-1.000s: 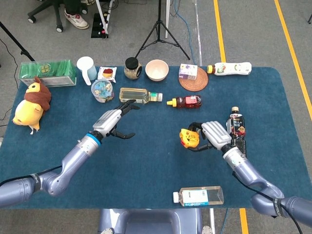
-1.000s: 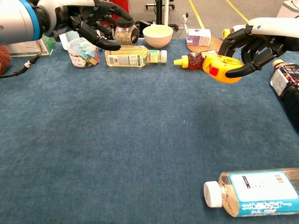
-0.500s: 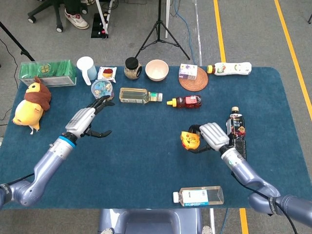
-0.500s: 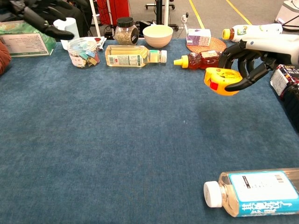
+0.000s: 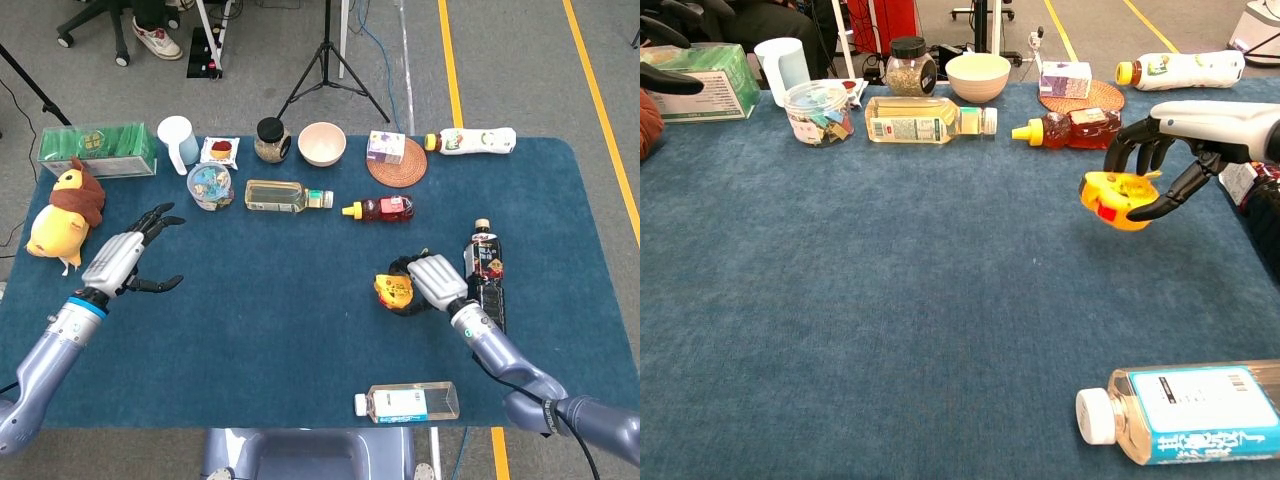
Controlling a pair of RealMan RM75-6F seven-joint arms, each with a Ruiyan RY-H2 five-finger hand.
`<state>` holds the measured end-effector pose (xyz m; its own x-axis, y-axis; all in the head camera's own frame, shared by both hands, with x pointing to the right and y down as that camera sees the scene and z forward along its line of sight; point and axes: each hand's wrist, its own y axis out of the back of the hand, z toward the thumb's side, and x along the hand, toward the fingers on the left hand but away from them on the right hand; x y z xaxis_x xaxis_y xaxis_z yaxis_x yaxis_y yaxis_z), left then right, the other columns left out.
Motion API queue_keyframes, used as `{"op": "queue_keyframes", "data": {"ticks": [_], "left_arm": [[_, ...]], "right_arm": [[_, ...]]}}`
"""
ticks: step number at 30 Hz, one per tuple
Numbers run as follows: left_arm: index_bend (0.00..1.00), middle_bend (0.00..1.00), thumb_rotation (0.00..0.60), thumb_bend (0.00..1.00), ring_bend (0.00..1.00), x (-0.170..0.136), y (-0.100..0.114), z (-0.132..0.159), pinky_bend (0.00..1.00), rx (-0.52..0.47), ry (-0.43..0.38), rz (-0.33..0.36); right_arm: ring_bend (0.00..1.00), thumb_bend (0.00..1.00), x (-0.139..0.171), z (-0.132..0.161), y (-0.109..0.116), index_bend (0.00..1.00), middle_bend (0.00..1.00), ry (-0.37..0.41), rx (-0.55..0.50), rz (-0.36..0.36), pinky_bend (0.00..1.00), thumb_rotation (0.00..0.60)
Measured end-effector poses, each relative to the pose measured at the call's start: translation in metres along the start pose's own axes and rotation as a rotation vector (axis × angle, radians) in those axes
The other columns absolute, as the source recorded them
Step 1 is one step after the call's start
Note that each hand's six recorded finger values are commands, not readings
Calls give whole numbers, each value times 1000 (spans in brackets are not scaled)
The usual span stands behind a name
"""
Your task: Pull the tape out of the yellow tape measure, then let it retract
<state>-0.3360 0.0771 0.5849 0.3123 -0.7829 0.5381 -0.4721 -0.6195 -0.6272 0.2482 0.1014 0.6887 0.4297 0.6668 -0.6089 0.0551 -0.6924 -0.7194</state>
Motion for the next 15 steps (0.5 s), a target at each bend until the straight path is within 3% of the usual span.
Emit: {"op": "queue_keyframes", "data": {"ticks": [6, 10, 11, 13, 15], "left_arm": [[135, 28, 600, 227, 0, -6, 6, -14, 94, -22, 31, 19], [164, 28, 600, 227, 0, -9, 10, -21, 94, -28, 46, 28], [196, 29, 600, 228, 0, -10, 11, -22, 94, -30, 49, 33], [366, 64, 600, 228, 0, -12, 15, -25, 95, -29, 55, 44], [499, 159, 600, 234, 13, -15, 19, -28, 130, -18, 65, 56]], "right_arm": [[259, 143, 2, -2, 0, 192, 205, -8, 10, 13, 214, 424], [291, 141, 5, -2, 4, 243, 255, -8, 16, 3, 253, 424], [325, 140, 5, -2, 5, 283, 299, -7, 17, -1, 278, 424], [388, 140, 7, -2, 10, 350, 369, -6, 19, -17, 320, 424], [429, 141, 9, -1, 15, 404, 408, -6, 16, -41, 355, 427]]}}
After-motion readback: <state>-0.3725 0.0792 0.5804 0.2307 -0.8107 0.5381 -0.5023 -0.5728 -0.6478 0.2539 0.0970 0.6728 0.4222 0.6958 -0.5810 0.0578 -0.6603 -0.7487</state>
